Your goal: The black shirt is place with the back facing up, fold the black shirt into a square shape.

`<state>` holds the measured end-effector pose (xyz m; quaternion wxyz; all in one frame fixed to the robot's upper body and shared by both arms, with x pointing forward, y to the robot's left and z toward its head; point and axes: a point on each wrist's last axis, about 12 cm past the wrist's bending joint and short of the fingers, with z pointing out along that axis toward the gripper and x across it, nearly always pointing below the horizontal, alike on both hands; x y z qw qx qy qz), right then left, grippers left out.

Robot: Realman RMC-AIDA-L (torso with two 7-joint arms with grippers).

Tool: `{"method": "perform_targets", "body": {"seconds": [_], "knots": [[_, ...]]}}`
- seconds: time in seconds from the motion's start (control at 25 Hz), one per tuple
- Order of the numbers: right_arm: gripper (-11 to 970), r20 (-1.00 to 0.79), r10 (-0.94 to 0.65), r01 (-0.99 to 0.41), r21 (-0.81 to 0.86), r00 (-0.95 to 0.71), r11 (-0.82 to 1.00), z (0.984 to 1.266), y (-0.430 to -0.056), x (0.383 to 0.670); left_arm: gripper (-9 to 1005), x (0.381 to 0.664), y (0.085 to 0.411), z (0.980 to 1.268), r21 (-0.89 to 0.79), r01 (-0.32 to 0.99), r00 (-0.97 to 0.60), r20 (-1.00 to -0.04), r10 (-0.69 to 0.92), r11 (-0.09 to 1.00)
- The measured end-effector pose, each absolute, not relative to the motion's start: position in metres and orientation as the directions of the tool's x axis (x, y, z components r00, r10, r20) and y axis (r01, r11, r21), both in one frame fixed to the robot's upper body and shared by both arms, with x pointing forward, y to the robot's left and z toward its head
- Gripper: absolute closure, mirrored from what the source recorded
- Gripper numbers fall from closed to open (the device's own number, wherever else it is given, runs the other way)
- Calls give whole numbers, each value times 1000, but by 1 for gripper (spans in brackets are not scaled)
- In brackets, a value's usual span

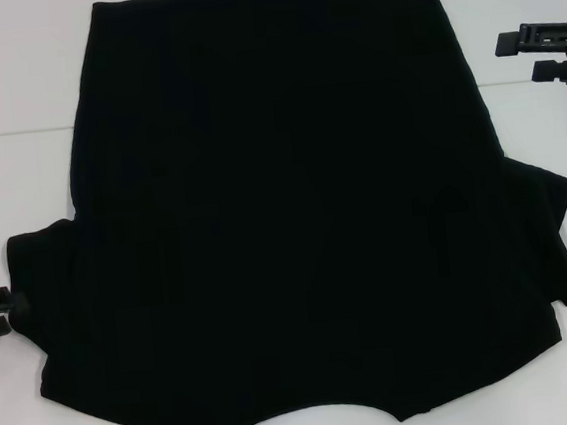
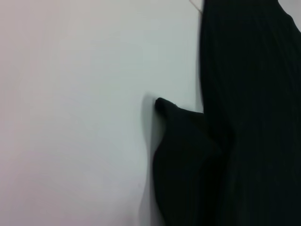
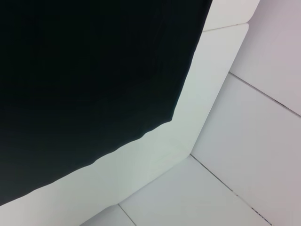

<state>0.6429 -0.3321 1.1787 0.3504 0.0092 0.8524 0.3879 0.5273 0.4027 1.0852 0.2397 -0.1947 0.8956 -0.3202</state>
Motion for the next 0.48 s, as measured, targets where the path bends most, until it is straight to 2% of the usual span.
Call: {"method": "perform_targets", "body": {"seconds": [0.48], "knots": [[18,-593,290,-256,667,-751,699,1179,-334,642,560,531,402,1076,-663,-245,-790,-286,-542,707]]}}
